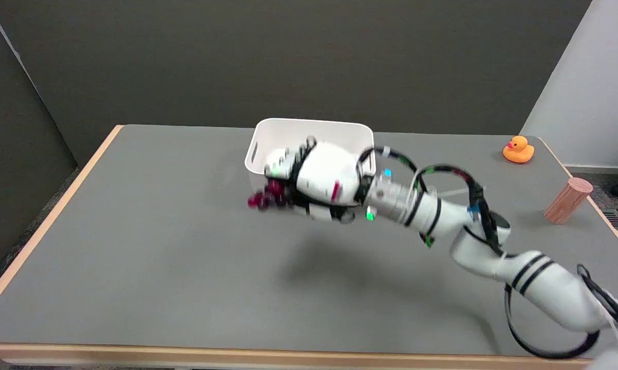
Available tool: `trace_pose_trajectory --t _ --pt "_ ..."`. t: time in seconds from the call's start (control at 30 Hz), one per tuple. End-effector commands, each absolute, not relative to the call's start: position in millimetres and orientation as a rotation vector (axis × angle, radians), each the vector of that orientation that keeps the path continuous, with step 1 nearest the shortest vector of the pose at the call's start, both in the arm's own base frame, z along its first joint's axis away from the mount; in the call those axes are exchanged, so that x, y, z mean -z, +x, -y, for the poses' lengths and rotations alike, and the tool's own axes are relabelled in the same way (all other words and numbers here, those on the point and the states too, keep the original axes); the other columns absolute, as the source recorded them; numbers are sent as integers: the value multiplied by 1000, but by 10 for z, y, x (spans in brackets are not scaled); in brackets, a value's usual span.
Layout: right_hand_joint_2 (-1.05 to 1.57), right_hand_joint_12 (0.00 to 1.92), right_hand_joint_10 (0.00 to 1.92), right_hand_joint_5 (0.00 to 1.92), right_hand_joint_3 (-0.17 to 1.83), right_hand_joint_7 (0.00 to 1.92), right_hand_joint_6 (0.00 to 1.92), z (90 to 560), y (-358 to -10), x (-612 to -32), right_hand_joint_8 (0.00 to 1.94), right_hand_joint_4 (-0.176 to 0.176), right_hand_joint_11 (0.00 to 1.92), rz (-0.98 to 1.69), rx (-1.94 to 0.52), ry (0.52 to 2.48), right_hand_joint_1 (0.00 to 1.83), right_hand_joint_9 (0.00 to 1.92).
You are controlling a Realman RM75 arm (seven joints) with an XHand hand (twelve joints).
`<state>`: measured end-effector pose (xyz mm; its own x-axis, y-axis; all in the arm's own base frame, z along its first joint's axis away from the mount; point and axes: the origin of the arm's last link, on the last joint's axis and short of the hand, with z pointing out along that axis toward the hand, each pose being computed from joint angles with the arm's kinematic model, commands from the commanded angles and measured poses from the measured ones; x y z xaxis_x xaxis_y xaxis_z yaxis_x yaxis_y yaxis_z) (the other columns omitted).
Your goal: Place the grape into the white box.
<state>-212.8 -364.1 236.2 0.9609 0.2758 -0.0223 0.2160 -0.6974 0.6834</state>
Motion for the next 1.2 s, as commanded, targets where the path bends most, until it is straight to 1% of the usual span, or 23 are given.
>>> trace_pose_trajectory --t 0.03,0.1,0.2,0.37,0.5,0.57,0.6,0.63,0.67,0.73,0.8,0.87,0.93,1.07,1.13,1.2 --pt "1218 1692 1277 530 133 842 1568 4873 -1174 -2464 1370 -130 740 -322 -145 2060 1167 820" --pt "1221 1689 1275 527 130 841 1572 5028 -1166 -2440 1370 -129 734 -285 -122 2033 1166 817" --pt "1214 1674 1267 529 140 847 1575 5264 -1294 -2525 1365 -138 739 -187 -75 1960 1168 819" --pt "1217 1665 1262 525 137 847 1583 5497 -1718 -2693 1362 -142 733 -27 53 1830 1168 817" --pt "1212 1644 1256 518 144 846 1586 5486 -2005 -2856 1358 -144 716 79 104 1745 1174 812" --pt "1221 1624 1243 506 135 842 1595 5423 -2093 -2920 1368 -153 709 164 46 1717 1175 807" --pt "1062 1632 1228 448 421 776 1413 5392 -2107 -2947 1198 -41 653 196 10 1711 1085 741" --pt "872 1643 1212 382 760 699 1196 5353 -2121 -2969 995 93 586 215 -19 1710 979 664" --pt "753 1612 1134 323 921 604 951 5312 -2125 -2992 795 148 509 229 -48 1710 899 577" --pt "628 1464 879 205 958 375 475 5197 -2087 -3010 433 139 325 234 -106 1729 760 375" --pt "558 1302 700 92 955 176 319 5089 -2027 -3019 272 132 154 219 -147 1754 612 201" --pt "535 1246 661 70 940 103 296 4946 -2000 -3067 229 132 92 221 -201 1767 572 144" --pt "513 1209 608 29 896 13 288 4805 -1952 -3085 208 126 19 242 -283 1774 491 52" --pt "477 1124 528 7 882 -1 247 4531 -1780 -3227 84 112 -1 274 -510 1776 446 1" --pt "471 1095 475 8 876 -1 233 4391 -1721 -3377 48 112 -1 298 -645 1751 425 -1" --pt "462 994 369 6 875 -1 195 4202 -1691 -3614 6 104 -1 347 -854 1691 407 -1"
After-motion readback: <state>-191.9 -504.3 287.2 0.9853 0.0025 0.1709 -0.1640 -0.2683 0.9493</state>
